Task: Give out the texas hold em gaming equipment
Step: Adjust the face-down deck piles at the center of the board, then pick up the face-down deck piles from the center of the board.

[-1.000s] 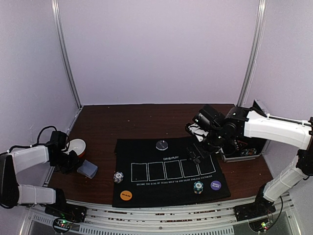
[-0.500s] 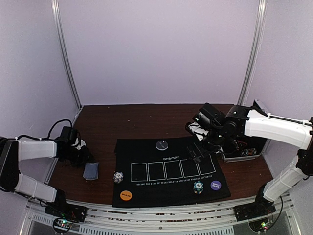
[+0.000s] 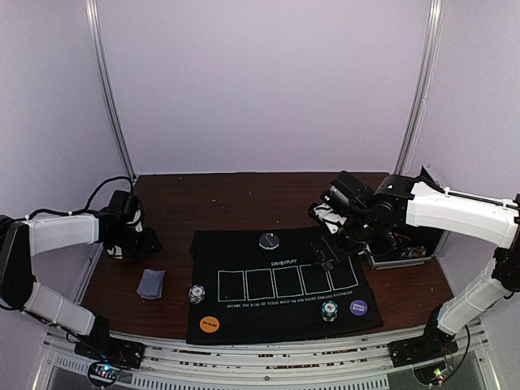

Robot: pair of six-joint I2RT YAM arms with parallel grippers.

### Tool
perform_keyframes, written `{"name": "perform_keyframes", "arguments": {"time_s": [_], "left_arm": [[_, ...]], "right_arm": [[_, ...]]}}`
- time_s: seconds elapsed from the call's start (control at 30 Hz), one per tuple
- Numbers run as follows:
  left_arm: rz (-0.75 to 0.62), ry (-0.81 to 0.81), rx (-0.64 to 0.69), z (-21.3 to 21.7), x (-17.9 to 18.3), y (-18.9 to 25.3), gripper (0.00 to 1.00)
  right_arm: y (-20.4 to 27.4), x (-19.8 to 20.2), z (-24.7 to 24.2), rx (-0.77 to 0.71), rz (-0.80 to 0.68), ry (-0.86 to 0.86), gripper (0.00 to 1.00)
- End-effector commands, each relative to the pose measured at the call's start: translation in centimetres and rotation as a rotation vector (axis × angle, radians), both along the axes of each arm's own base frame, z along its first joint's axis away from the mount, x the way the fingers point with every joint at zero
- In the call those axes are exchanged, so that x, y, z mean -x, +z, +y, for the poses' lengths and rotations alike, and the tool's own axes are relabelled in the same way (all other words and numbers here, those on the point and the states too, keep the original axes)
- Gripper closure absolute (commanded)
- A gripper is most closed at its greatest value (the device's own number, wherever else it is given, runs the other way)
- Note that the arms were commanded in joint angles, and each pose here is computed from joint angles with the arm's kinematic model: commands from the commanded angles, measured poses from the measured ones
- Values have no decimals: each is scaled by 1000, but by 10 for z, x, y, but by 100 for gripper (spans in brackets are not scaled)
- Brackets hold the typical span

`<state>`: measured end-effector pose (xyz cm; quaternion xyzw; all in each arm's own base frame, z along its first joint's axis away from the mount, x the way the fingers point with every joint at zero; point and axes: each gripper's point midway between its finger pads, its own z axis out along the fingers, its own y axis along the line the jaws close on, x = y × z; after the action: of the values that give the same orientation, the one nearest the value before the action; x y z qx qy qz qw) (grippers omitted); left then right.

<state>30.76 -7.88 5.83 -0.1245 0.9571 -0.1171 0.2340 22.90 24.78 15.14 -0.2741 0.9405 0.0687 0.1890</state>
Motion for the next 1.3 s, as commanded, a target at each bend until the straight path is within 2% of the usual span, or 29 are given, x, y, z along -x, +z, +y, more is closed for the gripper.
{"name": "perform_keyframes", "arguments": {"time_s": [0.0, 0.1, 0.17, 0.23, 0.3, 0.33, 0.47, 0.6, 0.7, 0.83, 1.1, 1.27], "left_arm": [[-43, -78, -96, -8, -2, 26, 47], [-55, -114, -166, -12, 3, 44, 44], [-47, -128, -230, -12, 11, 56, 36], [10, -137, -305, -6, 27, 57, 23], [91, -149, -355, -1, 47, 53, 5], [123, -160, -375, -1, 57, 50, 2], [228, -239, -421, -6, 93, 35, 2], [268, -256, -433, -6, 108, 22, 2], [259, -255, -451, -5, 105, 15, 2], [263, -278, -406, -19, 97, 1, 2], [321, -271, -427, -16, 96, -26, 2], [363, -288, -388, -17, 96, -43, 2]], "right_arm": [[12, -3, -2, -8, -15, -7, 0], [16, -4, -1, -12, -26, -2, 0], [16, -5, -1, -9, -29, -1, 0], [13, -5, -1, -4, -22, 1, 0], [11, -4, 0, -3, -16, 4, 0], [11, -4, 0, -4, -14, 6, 0], [9, -3, 2, -3, -10, 14, 0], [9, -4, 2, -5, -9, 15, 0], [8, -3, 2, -6, -6, 14, 0], [6, -2, 1, -1, 2, 17, 0], [6, -1, 0, 0, -4, 21, 0], [5, -1, -1, 5, -4, 28, 0]]}}
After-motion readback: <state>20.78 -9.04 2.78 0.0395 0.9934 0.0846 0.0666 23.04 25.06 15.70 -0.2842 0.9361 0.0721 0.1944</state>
